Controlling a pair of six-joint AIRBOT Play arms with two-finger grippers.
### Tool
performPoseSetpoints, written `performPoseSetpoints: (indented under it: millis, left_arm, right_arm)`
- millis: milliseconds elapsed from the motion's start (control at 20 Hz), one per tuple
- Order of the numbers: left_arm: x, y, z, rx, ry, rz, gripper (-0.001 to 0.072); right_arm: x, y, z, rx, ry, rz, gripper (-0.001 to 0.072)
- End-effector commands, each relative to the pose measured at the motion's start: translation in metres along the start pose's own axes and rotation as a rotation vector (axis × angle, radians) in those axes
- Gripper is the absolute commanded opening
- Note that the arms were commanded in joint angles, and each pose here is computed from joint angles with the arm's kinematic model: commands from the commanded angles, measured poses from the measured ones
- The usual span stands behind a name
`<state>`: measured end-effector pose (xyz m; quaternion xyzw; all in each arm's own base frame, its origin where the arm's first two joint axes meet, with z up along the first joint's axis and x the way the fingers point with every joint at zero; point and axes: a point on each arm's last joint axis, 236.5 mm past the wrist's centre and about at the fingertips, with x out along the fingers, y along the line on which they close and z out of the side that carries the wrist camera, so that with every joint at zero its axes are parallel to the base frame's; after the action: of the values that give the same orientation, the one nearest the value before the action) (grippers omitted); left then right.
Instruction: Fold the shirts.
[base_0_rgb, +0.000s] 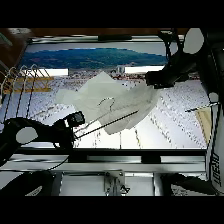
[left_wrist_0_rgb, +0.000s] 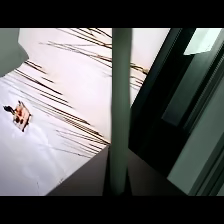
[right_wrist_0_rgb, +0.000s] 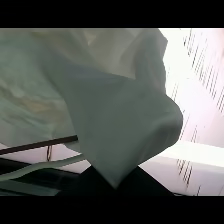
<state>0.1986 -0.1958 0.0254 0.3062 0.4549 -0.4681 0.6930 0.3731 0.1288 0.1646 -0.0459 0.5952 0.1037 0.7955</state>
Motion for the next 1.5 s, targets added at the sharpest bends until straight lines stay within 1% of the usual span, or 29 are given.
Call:
performPoseSetpoints:
  millis: [0,150,350,450,500,650,800,900,1050,1250,1450]
  left_arm:
    - [0.028,0.008,0.017,-0.014,-0.019,-0.008,0.0044]
    - [0.04,0.026,0.029,-0.113,-0.055,0.026,0.0044]
    - [0.021,0.043,0.025,-0.204,-0.075,0.061,0.0043]
    - [0.006,0.048,0.024,-0.161,-0.105,0.089,0.0043]
    - [0.003,0.045,0.025,-0.142,-0.108,0.081,0.0043]
    - [0.009,0.017,0.04,-0.118,-0.134,-0.02,0.0043]
    - [0.017,-0.005,0.06,-0.055,-0.171,-0.047,0.0043]
    - [0.02,-0.009,0.069,-0.071,-0.19,-0.047,0.0043]
    - [0.017,0.009,0.09,-0.124,-0.282,0.016,0.0043]
    - [0.037,0.01,0.085,-0.157,-0.238,-0.007,0.0043]
    - [0.04,0.017,0.091,-0.181,-0.261,0.01,0.0043]
  right_arm:
    - [-0.013,0.011,-0.032,-0.028,0.1,0.019,0.0091]
    - [-0.023,0.038,-0.039,-0.09,0.078,0.039,0.009]
    - [-0.037,0.057,-0.046,-0.104,0.05,0.059,0.009]
    - [-0.038,0.058,-0.047,-0.092,0.048,0.065,0.0091]
    - [-0.038,0.064,-0.049,-0.096,0.056,0.09,0.0091]
    - [-0.033,0.088,-0.051,-0.15,0.062,0.12,0.009]
    - [-0.028,0.101,-0.052,-0.194,0.053,0.097,0.009]
    - [-0.028,0.101,-0.055,-0.192,0.064,0.092,0.009]
    - [-0.028,0.104,-0.061,-0.2,0.087,0.093,0.009]
    - [-0.03,0.123,-0.07,-0.251,0.088,0.106,0.0091]
    - [-0.03,0.123,-0.07,-0.235,0.086,0.096,0.0093]
